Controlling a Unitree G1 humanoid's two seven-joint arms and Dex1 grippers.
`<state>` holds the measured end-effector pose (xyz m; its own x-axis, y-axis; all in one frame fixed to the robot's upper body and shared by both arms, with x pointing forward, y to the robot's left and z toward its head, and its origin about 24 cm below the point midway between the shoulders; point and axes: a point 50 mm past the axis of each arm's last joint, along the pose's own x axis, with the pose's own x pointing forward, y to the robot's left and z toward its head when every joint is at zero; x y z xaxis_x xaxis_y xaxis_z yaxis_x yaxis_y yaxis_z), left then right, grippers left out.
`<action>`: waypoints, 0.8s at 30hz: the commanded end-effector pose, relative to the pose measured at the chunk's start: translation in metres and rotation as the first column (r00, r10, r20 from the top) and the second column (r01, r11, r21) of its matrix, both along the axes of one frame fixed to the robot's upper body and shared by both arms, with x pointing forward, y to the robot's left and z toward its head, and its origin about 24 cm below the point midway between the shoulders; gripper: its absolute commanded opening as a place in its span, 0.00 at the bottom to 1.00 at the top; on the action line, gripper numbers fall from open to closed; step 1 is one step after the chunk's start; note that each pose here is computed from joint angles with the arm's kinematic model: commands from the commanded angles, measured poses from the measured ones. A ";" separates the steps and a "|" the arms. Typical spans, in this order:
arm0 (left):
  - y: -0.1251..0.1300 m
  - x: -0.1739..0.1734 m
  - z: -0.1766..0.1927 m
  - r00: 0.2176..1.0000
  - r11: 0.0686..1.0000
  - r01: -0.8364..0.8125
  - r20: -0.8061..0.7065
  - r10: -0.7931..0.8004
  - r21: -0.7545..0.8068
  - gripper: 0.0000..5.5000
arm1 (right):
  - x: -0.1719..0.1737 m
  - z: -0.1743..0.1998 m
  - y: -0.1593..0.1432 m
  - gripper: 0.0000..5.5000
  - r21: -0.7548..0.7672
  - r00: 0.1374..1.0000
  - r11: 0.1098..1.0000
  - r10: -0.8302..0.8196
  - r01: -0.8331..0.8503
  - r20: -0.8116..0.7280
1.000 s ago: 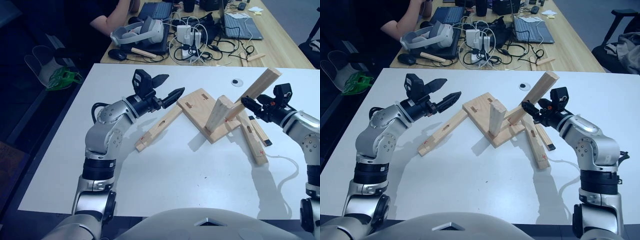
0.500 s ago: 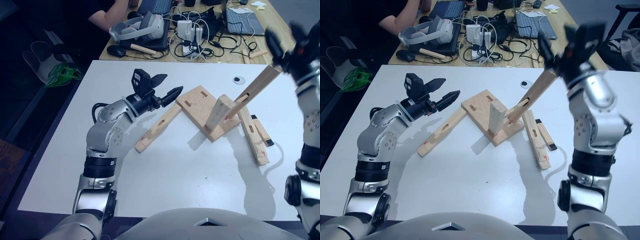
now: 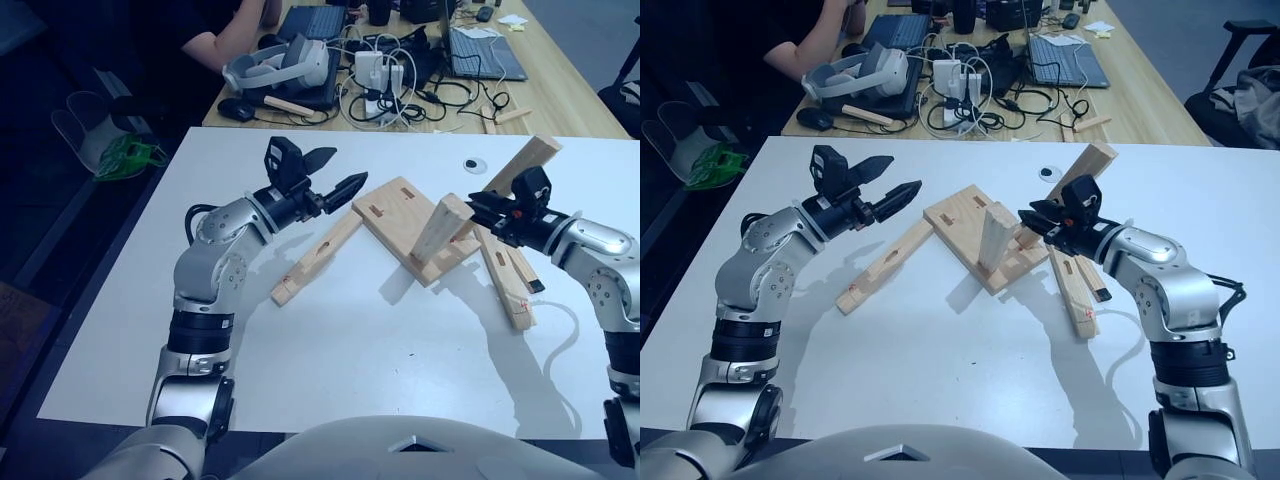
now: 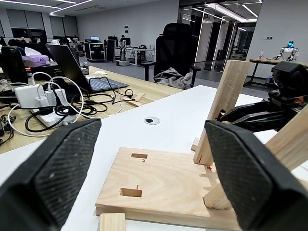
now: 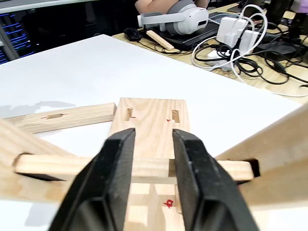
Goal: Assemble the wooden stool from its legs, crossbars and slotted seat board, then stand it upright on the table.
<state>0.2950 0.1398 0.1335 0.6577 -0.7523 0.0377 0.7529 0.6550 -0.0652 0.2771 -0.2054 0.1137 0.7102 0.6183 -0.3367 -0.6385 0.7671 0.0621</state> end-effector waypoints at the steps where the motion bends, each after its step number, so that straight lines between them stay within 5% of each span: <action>1: -0.001 0.002 0.002 1.000 1.000 -0.004 0.006 0.004 0.010 0.72 | -0.005 -0.020 0.003 0.13 0.024 0.995 1.000 -0.018 0.021 -0.100; 7: 0.001 0.003 0.001 1.000 0.999 -0.015 -0.010 0.014 -0.041 0.72 | 0.005 0.038 0.016 0.00 0.184 0.964 0.982 -0.098 0.053 0.248; 10: 0.013 0.011 0.009 0.993 0.972 -0.114 -0.044 0.108 -0.204 0.72 | 0.004 0.080 0.043 0.00 0.214 0.921 0.975 -0.038 -0.050 0.387; 15: 0.056 0.035 0.015 0.880 0.695 -0.469 -0.226 0.417 -0.544 0.72 | -0.012 0.130 0.100 0.00 0.144 0.819 0.948 0.163 -0.285 0.550; 19: 0.054 0.041 0.013 0.863 0.646 -0.501 -0.277 0.423 -0.576 0.72 | -0.019 0.131 0.134 0.00 0.060 0.780 0.903 0.333 -0.426 0.529; 24: 0.050 0.047 0.010 0.869 0.644 -0.494 -0.299 0.394 -0.585 0.72 | -0.033 0.103 0.158 0.00 0.051 0.784 0.814 0.537 -0.578 0.311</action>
<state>0.3384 0.1928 0.1416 0.9440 -0.1920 0.2684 0.3244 0.6890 -0.6481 0.2486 -0.0524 0.2241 0.3132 0.9496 -0.0098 -0.9408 0.3088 -0.1398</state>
